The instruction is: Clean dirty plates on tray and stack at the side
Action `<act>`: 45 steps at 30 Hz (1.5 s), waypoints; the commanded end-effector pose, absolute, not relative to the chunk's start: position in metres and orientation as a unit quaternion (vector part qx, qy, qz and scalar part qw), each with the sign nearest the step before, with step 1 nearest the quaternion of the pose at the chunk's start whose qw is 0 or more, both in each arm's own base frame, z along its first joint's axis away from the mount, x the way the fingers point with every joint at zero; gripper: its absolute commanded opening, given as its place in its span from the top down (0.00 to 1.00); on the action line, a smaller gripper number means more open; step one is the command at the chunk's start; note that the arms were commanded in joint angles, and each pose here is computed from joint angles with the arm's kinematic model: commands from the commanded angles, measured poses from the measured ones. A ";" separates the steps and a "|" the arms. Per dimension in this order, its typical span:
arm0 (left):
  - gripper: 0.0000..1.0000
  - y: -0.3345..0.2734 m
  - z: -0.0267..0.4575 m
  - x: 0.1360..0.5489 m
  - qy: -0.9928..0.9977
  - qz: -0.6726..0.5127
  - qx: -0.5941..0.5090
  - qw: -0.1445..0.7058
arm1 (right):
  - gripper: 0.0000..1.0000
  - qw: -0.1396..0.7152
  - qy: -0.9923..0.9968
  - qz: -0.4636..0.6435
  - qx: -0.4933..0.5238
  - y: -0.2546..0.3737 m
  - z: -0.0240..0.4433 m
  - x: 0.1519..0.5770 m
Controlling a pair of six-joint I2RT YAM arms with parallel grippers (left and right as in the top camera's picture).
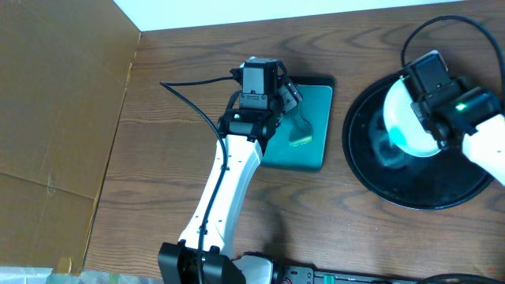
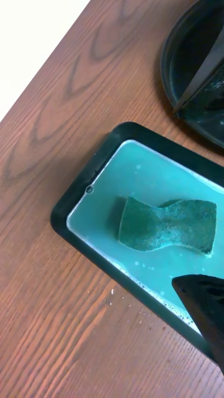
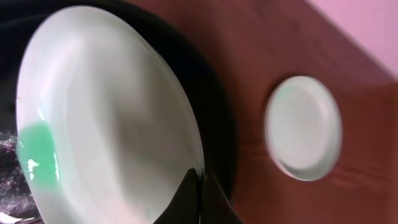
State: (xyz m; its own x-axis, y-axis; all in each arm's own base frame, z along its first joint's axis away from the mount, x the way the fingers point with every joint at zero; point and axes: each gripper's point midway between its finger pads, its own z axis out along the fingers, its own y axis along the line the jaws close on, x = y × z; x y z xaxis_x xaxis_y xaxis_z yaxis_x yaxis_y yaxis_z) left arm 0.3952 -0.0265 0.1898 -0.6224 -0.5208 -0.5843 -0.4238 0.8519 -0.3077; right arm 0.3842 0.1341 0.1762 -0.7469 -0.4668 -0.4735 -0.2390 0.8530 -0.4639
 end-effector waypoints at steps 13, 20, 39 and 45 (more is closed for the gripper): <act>0.21 -0.024 0.193 0.397 0.896 -0.066 -0.265 0.350 | 0.99 0.339 0.782 -0.413 -0.322 0.149 0.244 0.382; 0.21 -0.024 0.193 0.397 0.896 -0.066 -0.265 0.350 | 0.99 0.337 0.739 -0.468 -0.349 0.157 0.263 0.381; 0.20 -0.024 0.193 0.397 0.896 -0.066 -0.265 0.350 | 0.99 0.372 0.762 -0.419 -0.325 0.164 0.260 0.392; 0.20 -0.024 0.193 0.397 0.896 -0.066 -0.265 0.350 | 0.99 0.352 0.861 -0.215 -0.298 0.157 0.207 0.406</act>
